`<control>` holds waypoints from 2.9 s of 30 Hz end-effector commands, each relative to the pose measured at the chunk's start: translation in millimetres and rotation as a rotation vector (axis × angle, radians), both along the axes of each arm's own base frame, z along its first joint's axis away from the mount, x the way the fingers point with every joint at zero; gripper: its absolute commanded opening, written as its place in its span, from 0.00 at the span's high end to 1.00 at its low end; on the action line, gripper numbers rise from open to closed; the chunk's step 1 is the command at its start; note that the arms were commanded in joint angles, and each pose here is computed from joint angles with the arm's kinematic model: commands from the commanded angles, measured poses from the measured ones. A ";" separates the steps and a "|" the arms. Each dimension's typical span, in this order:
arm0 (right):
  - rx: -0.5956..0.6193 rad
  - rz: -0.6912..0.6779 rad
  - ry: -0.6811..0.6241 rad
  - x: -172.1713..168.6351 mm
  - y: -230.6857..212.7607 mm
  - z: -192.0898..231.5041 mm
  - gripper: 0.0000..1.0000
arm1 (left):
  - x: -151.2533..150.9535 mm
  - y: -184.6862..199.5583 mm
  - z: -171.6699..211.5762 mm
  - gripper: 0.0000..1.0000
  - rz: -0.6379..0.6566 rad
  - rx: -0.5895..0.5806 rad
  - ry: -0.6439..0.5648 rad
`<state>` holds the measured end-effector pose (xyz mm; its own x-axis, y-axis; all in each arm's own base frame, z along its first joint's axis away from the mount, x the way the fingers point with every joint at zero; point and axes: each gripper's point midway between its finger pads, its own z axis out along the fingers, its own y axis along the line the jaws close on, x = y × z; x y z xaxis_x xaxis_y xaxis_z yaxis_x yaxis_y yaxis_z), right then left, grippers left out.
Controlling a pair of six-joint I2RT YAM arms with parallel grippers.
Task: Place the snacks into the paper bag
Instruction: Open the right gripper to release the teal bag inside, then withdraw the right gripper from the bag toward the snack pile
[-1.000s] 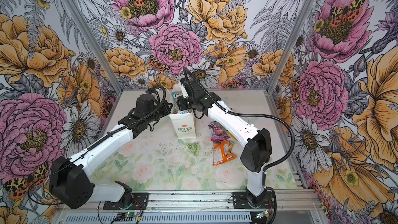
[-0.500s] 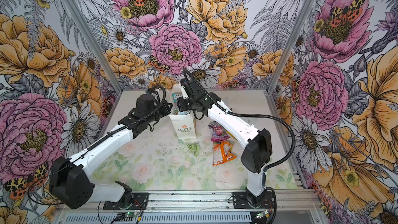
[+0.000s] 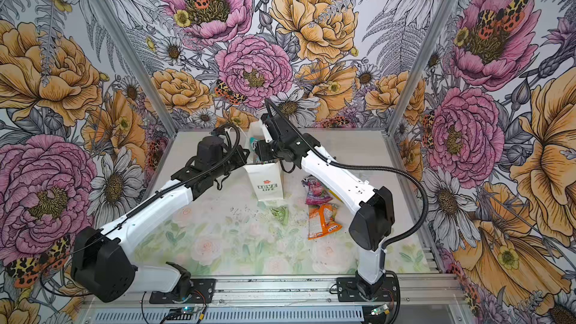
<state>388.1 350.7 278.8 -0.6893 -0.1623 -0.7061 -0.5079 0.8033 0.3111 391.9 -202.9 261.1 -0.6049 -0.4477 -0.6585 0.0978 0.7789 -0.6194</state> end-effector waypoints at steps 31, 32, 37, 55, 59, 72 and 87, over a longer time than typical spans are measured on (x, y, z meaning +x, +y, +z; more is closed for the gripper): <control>0.056 0.008 -0.129 -42.7 -35.0 68.7 0.54 | 1.2 -2.7 12.9 1.00 0.001 -0.024 -0.052; 0.053 0.006 -0.125 -46.0 -38.1 67.2 0.53 | 1.3 -2.8 12.9 1.00 0.000 -0.024 -0.052; 0.029 -0.004 -0.099 -64.5 -55.9 54.2 0.47 | 1.5 -2.5 13.2 1.00 0.001 -0.022 -0.053; -0.120 -0.141 0.045 -133.2 -141.9 -32.2 0.21 | 0.4 -1.7 10.8 1.00 -0.004 -0.017 -0.046; -0.138 -0.179 0.083 -144.8 -156.0 -51.1 0.19 | -0.7 -1.5 8.8 1.00 -0.004 -0.018 -0.041; -0.221 -0.247 0.182 -166.7 -184.5 -106.1 0.01 | 1.7 -4.9 5.2 1.00 -0.014 -0.021 -0.032; -0.349 -0.338 0.300 -172.8 -213.3 -163.4 0.00 | 2.5 -8.0 3.4 1.00 -0.022 -0.024 -0.031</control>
